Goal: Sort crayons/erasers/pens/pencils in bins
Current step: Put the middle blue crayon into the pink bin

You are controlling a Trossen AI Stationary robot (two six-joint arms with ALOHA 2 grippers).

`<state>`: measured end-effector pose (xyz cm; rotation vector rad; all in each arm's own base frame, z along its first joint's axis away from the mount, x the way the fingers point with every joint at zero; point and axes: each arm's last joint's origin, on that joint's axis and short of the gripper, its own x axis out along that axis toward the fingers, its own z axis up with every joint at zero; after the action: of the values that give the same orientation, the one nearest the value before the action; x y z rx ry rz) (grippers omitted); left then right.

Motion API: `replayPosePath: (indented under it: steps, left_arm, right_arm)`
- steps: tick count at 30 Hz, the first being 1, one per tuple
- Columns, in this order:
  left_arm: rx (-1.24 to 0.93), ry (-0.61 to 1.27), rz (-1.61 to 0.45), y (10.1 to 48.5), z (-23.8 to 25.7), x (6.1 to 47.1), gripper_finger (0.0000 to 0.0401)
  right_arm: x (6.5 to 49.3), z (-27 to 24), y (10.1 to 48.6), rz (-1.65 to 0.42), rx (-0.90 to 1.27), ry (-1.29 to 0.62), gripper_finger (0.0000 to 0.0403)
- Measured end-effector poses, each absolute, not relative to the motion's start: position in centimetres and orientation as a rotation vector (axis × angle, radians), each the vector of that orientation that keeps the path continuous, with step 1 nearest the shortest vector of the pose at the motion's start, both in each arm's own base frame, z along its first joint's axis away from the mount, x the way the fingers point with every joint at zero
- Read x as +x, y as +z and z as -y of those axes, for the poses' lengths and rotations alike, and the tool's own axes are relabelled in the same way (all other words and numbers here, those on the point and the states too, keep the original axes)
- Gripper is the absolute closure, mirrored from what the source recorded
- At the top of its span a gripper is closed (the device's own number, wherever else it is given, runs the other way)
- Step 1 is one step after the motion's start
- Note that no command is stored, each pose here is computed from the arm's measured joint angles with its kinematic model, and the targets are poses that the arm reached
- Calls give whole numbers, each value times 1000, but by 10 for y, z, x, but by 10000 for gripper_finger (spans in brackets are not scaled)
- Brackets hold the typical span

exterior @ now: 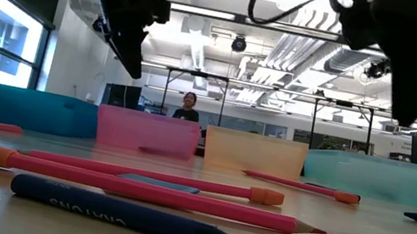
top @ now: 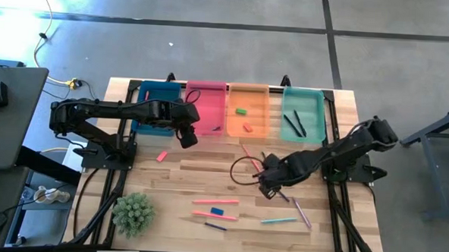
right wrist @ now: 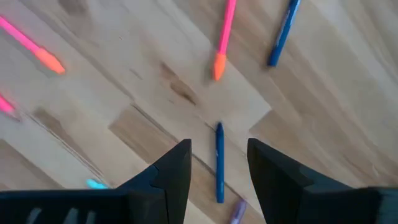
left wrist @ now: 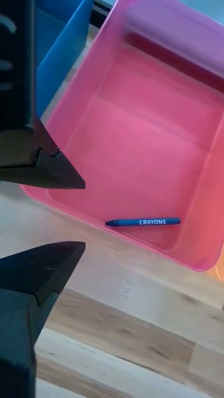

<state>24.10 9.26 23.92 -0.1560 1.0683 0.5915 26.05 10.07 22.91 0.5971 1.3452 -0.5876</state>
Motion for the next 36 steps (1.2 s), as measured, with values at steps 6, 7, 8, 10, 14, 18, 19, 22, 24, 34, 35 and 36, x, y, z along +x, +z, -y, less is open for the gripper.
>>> replayPosePath:
  steps: [6, 7, 8, 10, 14, 18, 19, 22, 24, 34, 35, 36]
  left_arm:
    - [-207, 606, -1055, 239, -92, 241, 268]
    - [-212, 605, -1053, 239, -92, 241, 268]
    - [-218, 603, -1052, 239, -92, 241, 268]
    - [-223, 602, -1052, 239, -92, 241, 268]
    - [-223, 601, -1051, 239, -92, 241, 268]
    - [-223, 601, -1052, 239, -92, 241, 268]
    - [-223, 601, -1052, 239, -92, 241, 268]
    - [-223, 601, -1052, 239, -92, 241, 268]
    - [-223, 601, -1052, 239, -92, 241, 268]
    - [-223, 601, -1052, 239, -92, 241, 268]
    - [-223, 601, -1052, 239, -92, 241, 268]
    - [-223, 601, -1052, 239, -92, 241, 268]
  right_arm:
    - [264, -113, 209, -1463, 586, -572, 253]
    - [265, -115, 207, -1477, 580, -571, 253]
    - [265, -116, 204, -1486, 573, -574, 253]
    - [266, -119, 199, -1503, 559, -579, 253]
    - [267, -123, 189, -1532, 527, -589, 253]
    - [269, -125, 181, -1564, 466, -566, 253]
    - [269, -125, 179, -1572, 453, -558, 253]
    - [271, -125, 174, -1591, 417, -543, 253]
    - [271, -125, 172, -1595, 401, -540, 253]
    - [272, -125, 169, -1578, 398, -547, 253]
    - [272, -125, 166, -1574, 417, -553, 253]
    - [270, -125, 163, -1580, 439, -560, 253]
